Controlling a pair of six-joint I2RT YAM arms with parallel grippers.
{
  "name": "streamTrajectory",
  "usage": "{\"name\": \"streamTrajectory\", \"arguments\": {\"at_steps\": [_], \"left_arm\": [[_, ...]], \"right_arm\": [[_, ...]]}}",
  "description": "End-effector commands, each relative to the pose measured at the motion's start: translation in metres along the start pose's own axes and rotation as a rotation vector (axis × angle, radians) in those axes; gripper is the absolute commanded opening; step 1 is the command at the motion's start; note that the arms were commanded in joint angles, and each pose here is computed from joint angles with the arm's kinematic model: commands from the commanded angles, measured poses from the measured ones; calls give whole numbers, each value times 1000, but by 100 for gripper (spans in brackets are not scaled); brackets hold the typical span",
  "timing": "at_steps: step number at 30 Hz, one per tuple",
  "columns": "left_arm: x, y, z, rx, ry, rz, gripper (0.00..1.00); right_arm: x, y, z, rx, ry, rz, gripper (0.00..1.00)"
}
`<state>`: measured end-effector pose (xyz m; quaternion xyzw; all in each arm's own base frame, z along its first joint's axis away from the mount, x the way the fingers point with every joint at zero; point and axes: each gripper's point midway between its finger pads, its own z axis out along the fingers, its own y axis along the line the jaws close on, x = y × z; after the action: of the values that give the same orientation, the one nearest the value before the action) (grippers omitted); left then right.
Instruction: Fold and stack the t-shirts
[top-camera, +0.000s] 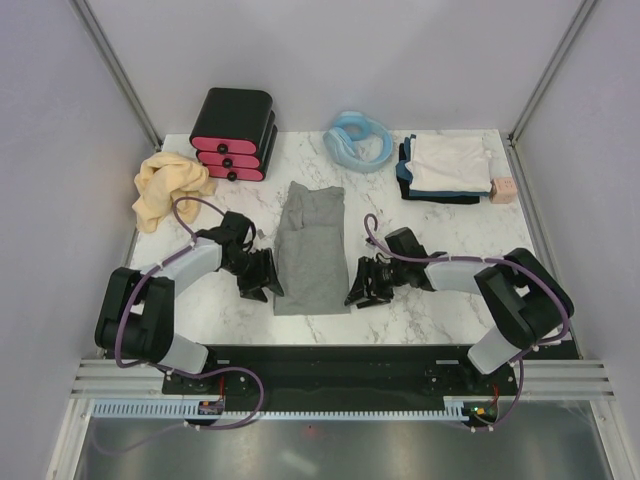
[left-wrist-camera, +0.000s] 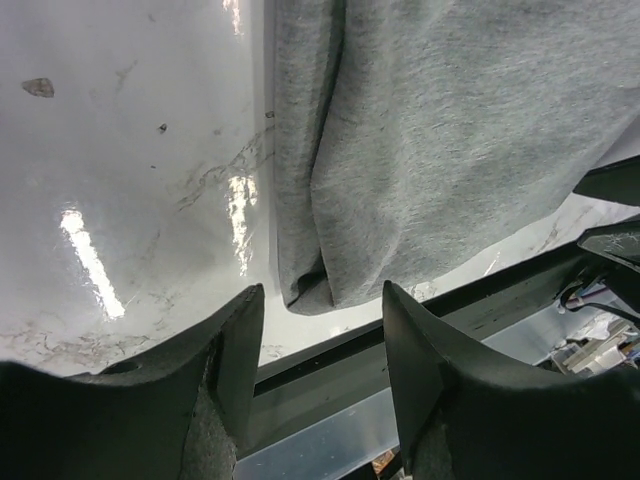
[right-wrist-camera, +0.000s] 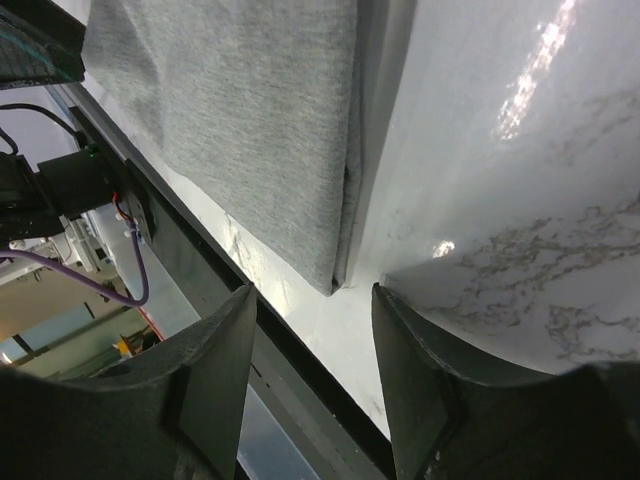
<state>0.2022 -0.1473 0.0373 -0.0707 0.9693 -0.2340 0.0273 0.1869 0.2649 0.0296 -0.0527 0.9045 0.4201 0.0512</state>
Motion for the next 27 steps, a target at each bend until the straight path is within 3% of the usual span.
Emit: {"name": "streamTrajectory", "arguments": {"at_steps": [1,15,27], "left_arm": [[3,-8,5,62,27,-17,58],[24,21,30,-59,182,-116,57],[22,32,38,-110,205,-115,57]], "right_arm": [[-7,7,8,-51,-27,-40,58],[6,-15,22,42,30,-31,57],[26,-32,34,98,79,8,56]]}}
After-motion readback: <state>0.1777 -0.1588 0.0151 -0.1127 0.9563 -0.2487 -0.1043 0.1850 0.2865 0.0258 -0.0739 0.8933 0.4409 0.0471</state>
